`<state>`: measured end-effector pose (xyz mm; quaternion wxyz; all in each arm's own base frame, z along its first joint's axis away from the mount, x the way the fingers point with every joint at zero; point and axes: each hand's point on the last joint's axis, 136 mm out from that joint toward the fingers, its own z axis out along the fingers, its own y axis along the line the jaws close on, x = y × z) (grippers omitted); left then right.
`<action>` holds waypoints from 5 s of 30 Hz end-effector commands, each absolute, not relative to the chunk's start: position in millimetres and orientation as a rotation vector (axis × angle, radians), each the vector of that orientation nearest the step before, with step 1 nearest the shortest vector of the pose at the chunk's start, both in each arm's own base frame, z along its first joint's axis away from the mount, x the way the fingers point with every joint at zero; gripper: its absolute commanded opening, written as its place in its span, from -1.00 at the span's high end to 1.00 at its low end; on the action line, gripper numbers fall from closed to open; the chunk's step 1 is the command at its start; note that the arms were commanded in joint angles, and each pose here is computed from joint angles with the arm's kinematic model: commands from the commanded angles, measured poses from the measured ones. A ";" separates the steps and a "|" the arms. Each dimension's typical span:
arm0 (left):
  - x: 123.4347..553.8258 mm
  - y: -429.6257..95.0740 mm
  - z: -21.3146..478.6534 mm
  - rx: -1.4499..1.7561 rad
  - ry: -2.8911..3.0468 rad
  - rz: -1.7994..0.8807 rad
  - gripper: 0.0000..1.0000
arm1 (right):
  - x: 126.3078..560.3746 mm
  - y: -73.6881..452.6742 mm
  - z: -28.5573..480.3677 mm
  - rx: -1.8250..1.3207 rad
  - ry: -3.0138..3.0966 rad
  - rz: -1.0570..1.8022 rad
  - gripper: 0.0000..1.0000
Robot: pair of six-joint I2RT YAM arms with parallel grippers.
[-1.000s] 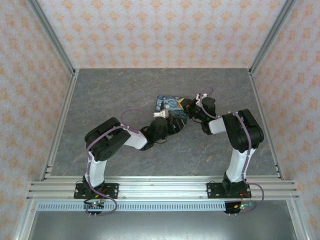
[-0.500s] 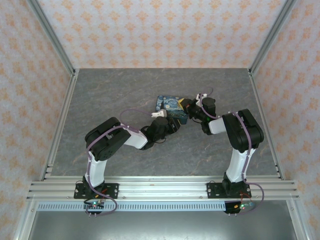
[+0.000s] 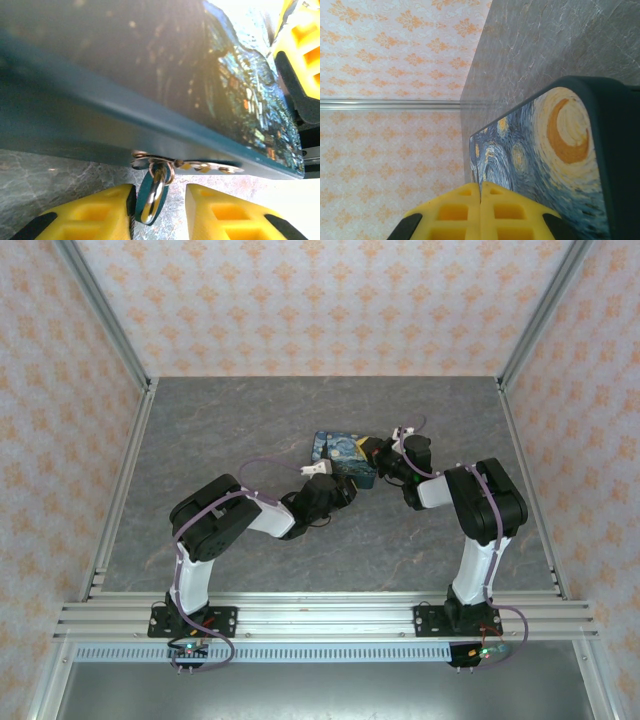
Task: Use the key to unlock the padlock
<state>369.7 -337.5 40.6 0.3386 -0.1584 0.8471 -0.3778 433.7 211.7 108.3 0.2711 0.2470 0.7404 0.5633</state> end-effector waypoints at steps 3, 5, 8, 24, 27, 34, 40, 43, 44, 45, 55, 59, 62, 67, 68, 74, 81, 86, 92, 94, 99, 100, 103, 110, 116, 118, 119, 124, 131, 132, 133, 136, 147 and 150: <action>373.2 -326.5 30.8 -0.442 2.209 -0.926 0.38 | 412.6 209.2 57.0 0.776 2.155 1.461 1.00; 373.5 -326.2 31.1 -0.443 2.208 -0.925 0.40 | 412.5 209.1 57.0 0.777 2.156 1.461 1.00; 374.4 -325.1 30.6 -0.448 2.206 -0.923 0.47 | 412.8 209.1 57.0 0.777 2.156 1.460 1.00; 378.8 -328.4 28.5 -0.436 2.230 -0.938 0.80 | 414.0 209.9 58.5 0.775 2.162 1.459 1.00; 378.8 -328.2 23.4 -0.417 2.264 -0.903 0.77 | 413.0 209.2 57.1 0.778 2.165 1.454 1.00; 377.8 -327.2 13.6 -0.412 2.294 -0.872 0.55 | 411.6 208.4 57.0 0.782 2.165 1.451 1.00; 379.2 -319.4 6.2 -0.458 2.283 -0.837 0.57 | 410.1 207.6 55.5 0.787 2.169 1.447 1.00; 379.8 -316.9 6.0 -0.470 2.272 -0.830 0.61 | 409.3 207.4 55.2 0.788 2.170 1.446 1.00; 379.9 -315.6 5.4 -0.474 2.270 -0.827 0.64 | 409.4 207.4 55.7 0.787 2.168 1.446 1.00; 379.3 -315.4 5.5 -0.476 2.268 -0.827 0.67 | 409.0 207.3 55.3 0.787 2.170 1.446 1.00; 378.0 -315.7 12.8 -0.489 2.276 -0.875 1.00 | 409.2 209.3 77.7 0.741 2.142 1.470 1.00; 375.8 -318.1 26.8 -0.474 2.308 -0.933 1.00 | 401.4 207.9 109.7 0.692 2.091 1.498 1.00; 376.6 -319.3 35.5 -0.471 2.339 -0.995 1.00 | 386.8 204.5 131.0 0.647 2.069 1.507 1.00; 378.4 -328.0 51.7 -0.458 2.359 -1.165 1.00 | 353.2 194.3 147.2 0.607 2.053 1.493 1.00; 377.8 -330.1 54.7 -0.448 2.368 -1.190 1.00 | 346.9 192.9 147.4 0.603 2.053 1.492 1.00; 375.6 -334.7 71.3 -0.381 2.420 -1.284 1.00 | 313.3 186.1 141.7 0.608 2.064 1.467 1.00; 376.8 -326.8 101.5 -0.438 2.365 -1.418 1.00 | 283.9 197.6 120.5 0.619 2.116 1.431 1.00; 376.7 -323.8 110.0 -0.479 2.342 -1.492 1.00 | 277.2 209.5 110.7 0.620 2.121 1.432 1.00; 375.6 -318.9 128.4 -0.483 2.304 -1.554 1.00 | 279.9 208.1 112.0 0.655 2.093 1.436 1.00; 374.3 -317.5 134.4 -0.483 2.295 -1.578 1.00 | 281.9 209.9 115.8 0.650 2.086 1.447 1.00; 370.7 -315.0 147.9 -0.437 2.282 -1.646 1.00 | 285.5 212.4 120.5 0.652 2.078 1.458 1.00; 370.2 -314.4 149.3 -0.429 2.285 -1.658 1.00 | 286.0 213.4 122.0 0.649 2.077 1.464 1.00; 369.7 -311.4 152.4 -0.414 2.291 -1.689 1.00 | 288.6 216.5 126.0 0.638 2.074 1.476 1.00; 368.4 -307.6 157.4 -0.422 2.294 -1.711 1.00 | 296.8 221.8 132.3 0.665 2.042 1.526 1.00; 367.3 -308.3 164.6 -0.414 2.286 -1.723 1.00 | 302.6 227.9 145.5 0.674 2.000 1.592 1.00; 367.3 -308.4 165.5 -0.416 2.283 -1.729 1.00 | 303.9 229.1 149.9 0.670 1.992 1.601 1.00; 367.5 -308.6 166.1 -0.417 2.281 -1.732 1.00 | 304.8 230.5 153.0 0.663 1.988 1.605 1.00; 367.9 -308.8 167.6 -0.429 2.275 -1.742 1.00 | 310.0 233.9 158.8 0.653 1.981 1.608 1.00; 368.9 -309.0 170.4 -0.434 2.271 -1.745 1.00 | 319.0 242.3 162.3 0.635 1.982 1.624 1.00; 369.1 -308.9 170.4 -0.435 2.270 -1.743 1.00 | 320.1 243.5 162.6 0.632 1.982 1.628 1.00; 369.1 -308.7 170.6 -0.434 2.270 -1.742 1.00 | 320.9 243.8 162.6 0.631 1.981 1.628 1.00; 369.2 -308.4 170.5 -0.436 2.268 -1.740 1.00 | 322.9 245.1 159.1 0.637 1.987 1.624 1.00; 369.7 -307.9 168.4 -0.441 2.274 -1.733 1.00 | 327.4 243.4 148.5 0.669 2.000 1.591 1.00; 369.3 -308.2 167.8 -0.441 2.275 -1.732 1.00 | 328.9 244.7 147.8 0.671 2.002 1.592 1.00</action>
